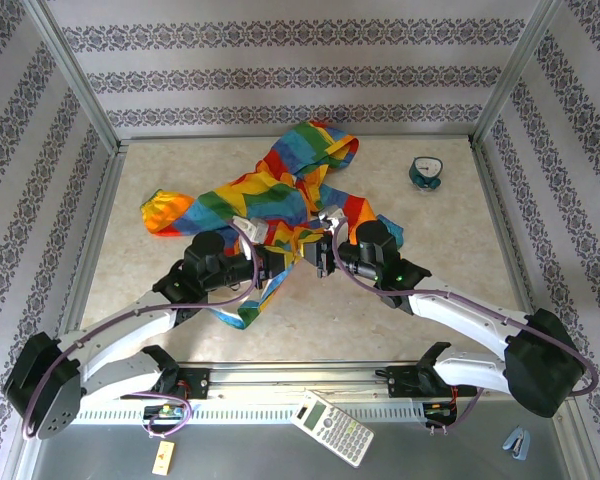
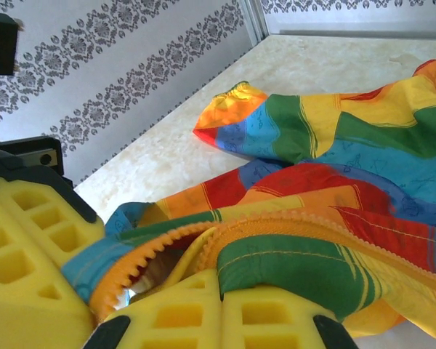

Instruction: Zip up the jacket

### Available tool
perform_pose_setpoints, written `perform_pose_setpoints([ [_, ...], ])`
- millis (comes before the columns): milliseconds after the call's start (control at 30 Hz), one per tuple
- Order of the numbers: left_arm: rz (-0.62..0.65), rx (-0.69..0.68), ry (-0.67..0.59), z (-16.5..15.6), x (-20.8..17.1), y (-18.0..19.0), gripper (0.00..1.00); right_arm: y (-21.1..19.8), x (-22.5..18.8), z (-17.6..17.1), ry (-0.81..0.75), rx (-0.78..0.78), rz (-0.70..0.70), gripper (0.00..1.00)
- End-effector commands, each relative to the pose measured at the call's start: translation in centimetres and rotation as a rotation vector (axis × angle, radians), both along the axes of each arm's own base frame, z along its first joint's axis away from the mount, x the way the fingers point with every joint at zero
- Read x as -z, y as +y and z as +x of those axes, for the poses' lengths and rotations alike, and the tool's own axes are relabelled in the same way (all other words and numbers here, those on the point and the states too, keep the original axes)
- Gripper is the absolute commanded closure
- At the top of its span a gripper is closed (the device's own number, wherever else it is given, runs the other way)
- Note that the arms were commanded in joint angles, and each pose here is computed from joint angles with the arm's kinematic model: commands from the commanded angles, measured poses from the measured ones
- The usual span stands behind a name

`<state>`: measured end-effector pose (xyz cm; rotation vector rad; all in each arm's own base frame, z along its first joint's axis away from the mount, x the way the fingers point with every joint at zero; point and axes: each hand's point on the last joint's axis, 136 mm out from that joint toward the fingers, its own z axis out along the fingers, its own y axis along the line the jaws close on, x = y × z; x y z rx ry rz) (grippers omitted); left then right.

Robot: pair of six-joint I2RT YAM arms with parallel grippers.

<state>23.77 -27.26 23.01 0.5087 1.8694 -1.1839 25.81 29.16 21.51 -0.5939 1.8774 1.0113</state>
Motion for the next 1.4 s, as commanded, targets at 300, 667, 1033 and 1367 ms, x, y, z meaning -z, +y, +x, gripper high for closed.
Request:
perform_pose_setpoints([
  [300,-0.062,-0.120,-0.069,1.6,-2.4,1.7,1.00,0.4,-3.0,-0.6,-0.041,-0.073,0.122,1.00],
  [667,-0.098,-0.147,-0.090,2.4,-3.5,2.4,1.00,0.7,-3.7,-1.0,-0.053,-0.101,0.187,1.00],
  [1033,-0.120,-0.132,-0.079,2.5,-3.1,2.1,1.00,0.9,-3.8,-0.9,-0.029,-0.099,0.231,1.00],
  [1367,-0.123,-0.129,-0.071,2.3,-2.8,2.1,1.00,0.9,-3.9,-0.6,-0.023,-0.088,0.233,1.00],
])
